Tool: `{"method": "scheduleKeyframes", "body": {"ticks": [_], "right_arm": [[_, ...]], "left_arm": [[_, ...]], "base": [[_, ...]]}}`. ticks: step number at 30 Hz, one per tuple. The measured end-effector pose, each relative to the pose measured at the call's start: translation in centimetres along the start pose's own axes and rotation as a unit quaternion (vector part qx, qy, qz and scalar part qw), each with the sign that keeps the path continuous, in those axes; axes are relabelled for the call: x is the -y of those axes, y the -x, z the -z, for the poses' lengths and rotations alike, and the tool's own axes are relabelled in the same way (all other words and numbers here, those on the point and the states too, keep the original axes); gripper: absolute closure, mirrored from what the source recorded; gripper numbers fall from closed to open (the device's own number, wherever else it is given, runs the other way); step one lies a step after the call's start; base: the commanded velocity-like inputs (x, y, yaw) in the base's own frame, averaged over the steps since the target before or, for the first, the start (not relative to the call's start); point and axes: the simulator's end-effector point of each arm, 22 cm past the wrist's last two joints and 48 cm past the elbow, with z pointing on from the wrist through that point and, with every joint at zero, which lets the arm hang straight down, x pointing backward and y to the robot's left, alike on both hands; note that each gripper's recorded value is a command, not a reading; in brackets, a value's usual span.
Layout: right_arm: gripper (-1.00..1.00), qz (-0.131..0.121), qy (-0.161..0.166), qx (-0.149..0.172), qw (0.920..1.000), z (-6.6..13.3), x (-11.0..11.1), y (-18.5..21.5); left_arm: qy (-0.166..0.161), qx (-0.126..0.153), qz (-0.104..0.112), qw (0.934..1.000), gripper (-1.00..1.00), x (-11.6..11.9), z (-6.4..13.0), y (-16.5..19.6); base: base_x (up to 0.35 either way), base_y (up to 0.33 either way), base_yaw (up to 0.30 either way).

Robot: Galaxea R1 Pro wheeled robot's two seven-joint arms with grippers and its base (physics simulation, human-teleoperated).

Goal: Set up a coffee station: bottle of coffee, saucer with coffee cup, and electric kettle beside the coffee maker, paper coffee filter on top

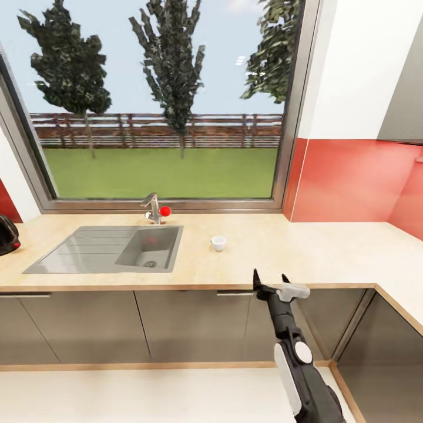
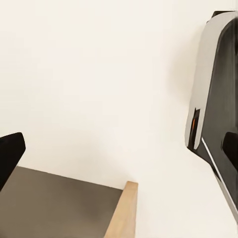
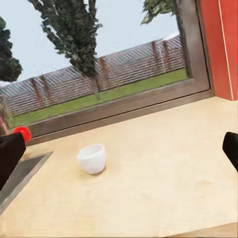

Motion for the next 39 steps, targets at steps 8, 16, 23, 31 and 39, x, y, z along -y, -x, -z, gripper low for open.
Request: {"method": "scheduleKeyframes", "body": {"ticks": [8, 16, 23, 31, 39], "right_arm": [[-1.0, 0.005, -0.003, -0.031, 0.9995, -9.1, -3.5, 6.0], [-1.0, 0.058, -0.022, -0.11, 0.9919, -14.9, -6.1, 5.1], [-1.0, 0.062, -0.022, -0.12, 0.9905, -15.2, -6.3, 4.7], [-1.0, 0.065, -0.022, -0.125, 0.9898, -15.1, -6.2, 4.4], [-1.0, 0.073, -0.026, -0.174, 0.9816, -14.1, -5.7, 1.8]], "left_arm": [[0.004, -0.017, -0.012, 0.9998, -1.0, -0.5, 0.2, -2.1], [0.008, -0.021, -0.006, 0.9997, -1.0, -0.8, 0.3, -2.7], [0.007, -0.02, -0.002, 0.9998, -1.0, -0.4, 0.3, -2.6], [0.006, -0.021, -0.001, 0.9998, -1.0, -0.3, 0.3, -2.6], [0.005, -0.021, 0.001, 0.9998, -1.0, -0.1, 0.4, -2.7]], "base": [[0.002, 0.0, 0.0], [0.22, 0.01, 0.0], [0.316, 0.135, 0.0], [0.317, 0.126, 0.0], [0.315, -0.062, 0.0]]}}
